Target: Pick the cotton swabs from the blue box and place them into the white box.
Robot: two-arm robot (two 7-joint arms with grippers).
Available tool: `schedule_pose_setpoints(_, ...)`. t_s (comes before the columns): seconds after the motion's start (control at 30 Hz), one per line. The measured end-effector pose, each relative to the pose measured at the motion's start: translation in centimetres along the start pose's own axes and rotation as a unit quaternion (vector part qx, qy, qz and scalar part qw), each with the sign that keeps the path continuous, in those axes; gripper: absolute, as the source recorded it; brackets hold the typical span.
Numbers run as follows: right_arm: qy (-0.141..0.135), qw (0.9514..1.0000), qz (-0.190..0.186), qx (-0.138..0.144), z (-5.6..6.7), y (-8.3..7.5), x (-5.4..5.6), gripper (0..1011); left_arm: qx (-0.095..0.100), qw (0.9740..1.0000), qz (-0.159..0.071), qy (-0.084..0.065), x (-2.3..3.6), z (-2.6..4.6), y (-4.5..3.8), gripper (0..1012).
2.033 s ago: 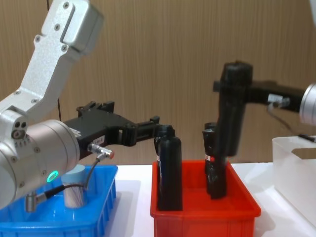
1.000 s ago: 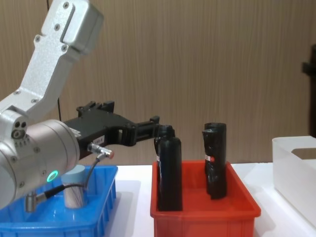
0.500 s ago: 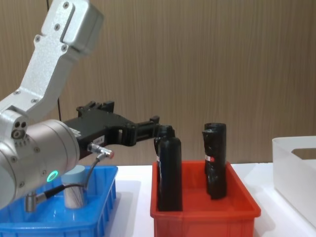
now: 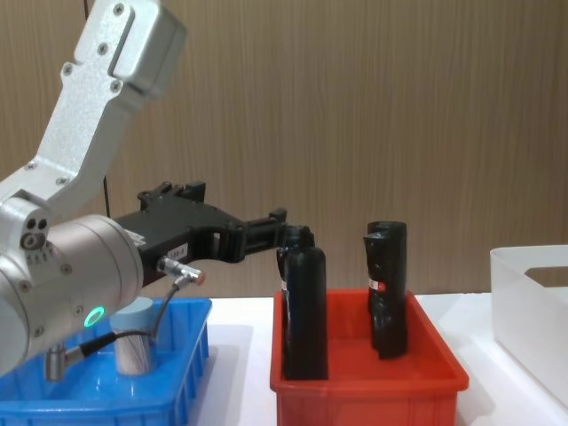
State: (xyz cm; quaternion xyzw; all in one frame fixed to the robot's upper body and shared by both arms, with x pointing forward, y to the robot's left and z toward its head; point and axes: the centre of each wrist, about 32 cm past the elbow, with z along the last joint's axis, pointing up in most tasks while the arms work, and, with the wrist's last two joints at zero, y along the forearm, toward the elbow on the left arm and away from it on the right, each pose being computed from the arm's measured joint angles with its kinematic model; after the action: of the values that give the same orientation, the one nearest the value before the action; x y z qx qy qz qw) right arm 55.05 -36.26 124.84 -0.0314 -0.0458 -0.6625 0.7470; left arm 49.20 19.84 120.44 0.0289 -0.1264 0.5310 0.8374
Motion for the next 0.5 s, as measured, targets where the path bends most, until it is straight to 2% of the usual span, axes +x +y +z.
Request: schedule_pose_setpoints(0.5,-0.001,1.0,-0.004,0.004,0.1,-0.41,0.16,1002,0.0,1.0,0.0,0.0,0.0,0.0,0.0,1004)
